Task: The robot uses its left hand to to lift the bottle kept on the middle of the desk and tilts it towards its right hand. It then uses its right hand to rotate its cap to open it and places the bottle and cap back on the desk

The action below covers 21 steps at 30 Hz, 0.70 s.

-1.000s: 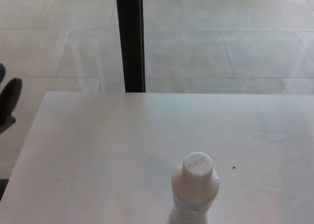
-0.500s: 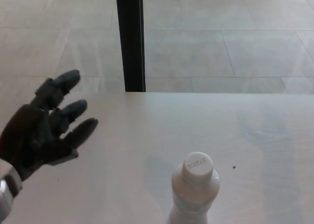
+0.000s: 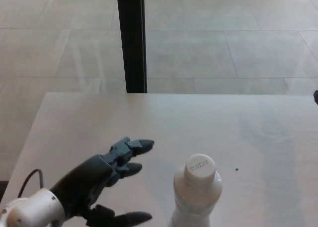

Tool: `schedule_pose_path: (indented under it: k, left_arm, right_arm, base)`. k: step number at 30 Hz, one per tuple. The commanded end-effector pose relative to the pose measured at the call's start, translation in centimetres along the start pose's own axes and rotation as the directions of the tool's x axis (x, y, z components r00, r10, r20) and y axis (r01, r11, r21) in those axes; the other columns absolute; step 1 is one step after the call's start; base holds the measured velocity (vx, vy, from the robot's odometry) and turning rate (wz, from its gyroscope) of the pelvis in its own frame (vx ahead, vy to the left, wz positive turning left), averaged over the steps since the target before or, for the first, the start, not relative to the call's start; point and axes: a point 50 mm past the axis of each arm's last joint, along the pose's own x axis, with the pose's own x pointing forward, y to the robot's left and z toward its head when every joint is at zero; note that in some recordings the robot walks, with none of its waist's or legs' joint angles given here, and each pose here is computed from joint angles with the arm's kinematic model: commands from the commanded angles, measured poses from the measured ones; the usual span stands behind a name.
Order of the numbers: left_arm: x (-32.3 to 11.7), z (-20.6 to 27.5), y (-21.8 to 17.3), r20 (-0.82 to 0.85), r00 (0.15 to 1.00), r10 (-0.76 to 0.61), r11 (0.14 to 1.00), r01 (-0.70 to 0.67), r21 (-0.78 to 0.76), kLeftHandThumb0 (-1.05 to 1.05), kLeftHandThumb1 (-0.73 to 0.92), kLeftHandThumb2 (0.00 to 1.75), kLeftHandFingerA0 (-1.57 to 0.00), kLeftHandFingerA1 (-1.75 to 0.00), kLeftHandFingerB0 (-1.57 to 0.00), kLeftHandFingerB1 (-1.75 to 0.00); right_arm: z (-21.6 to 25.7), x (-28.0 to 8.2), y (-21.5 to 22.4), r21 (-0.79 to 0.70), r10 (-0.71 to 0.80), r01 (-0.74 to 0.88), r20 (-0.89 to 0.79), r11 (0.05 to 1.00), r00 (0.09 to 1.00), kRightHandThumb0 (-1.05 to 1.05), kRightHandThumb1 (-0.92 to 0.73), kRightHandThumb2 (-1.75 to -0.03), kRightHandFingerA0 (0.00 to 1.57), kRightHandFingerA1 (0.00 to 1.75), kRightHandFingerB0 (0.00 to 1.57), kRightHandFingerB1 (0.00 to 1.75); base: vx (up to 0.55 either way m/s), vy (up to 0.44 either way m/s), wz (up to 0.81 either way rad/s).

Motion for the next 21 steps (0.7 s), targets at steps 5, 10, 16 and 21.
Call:
schedule_pose_path:
  k: [5, 10, 16, 21]
  left_arm:
    - [-0.3, 0.3, -1.9, 0.006, 0.998, -0.059, 0.929, 0.053, 0.365, -0.38, 0.25, 0.9, -0.1, -0.57, -0.07, -0.53]
    - [-0.1, 0.1, -2.4, 0.017, 1.0, -0.017, 0.926, 0.009, 0.377, -0.42, 0.24, 0.9, -0.06, -0.56, 0.0, -0.5]
    - [-0.1, -0.5, -3.4, 0.021, 0.998, 0.066, 0.93, -0.069, 0.36, -0.74, 0.54, 0.59, 0.0, -0.31, -0.03, -0.29]
    - [0.1, -1.4, -4.4, 0.02, 0.987, 0.162, 0.935, -0.16, 0.316, -0.81, 0.44, 0.77, 0.0, -0.29, 0.0, -0.23]
  right_arm:
    - [-0.2, -0.6, -0.7, 0.013, -0.043, 0.044, -0.023, 0.999, 0.999, -0.74, -0.69, -0.99, 0.26, 0.53, 0.16, 0.42]
    - [-0.3, -0.6, -0.8, 0.018, -0.047, 0.048, -0.021, 0.999, 0.999, -0.72, -0.86, -0.66, 0.34, 0.45, 0.25, 0.29]
    - [-0.4, -0.6, -0.7, 0.027, -0.046, 0.047, -0.024, 0.999, 0.999, -0.7, -0.86, -0.66, 0.34, 0.45, 0.26, 0.29]
    - [-0.5, -0.7, -0.6, 0.033, -0.059, 0.06, -0.028, 0.998, 0.998, -0.71, -0.85, -0.67, 0.37, 0.47, 0.29, 0.3]
  base:
    - [0.0, 0.0, 0.0]
    - [0.0, 0.0, 0.0]
    - [0.0, 0.0, 0.0]
    - [0.0, 0.0, 0.0]
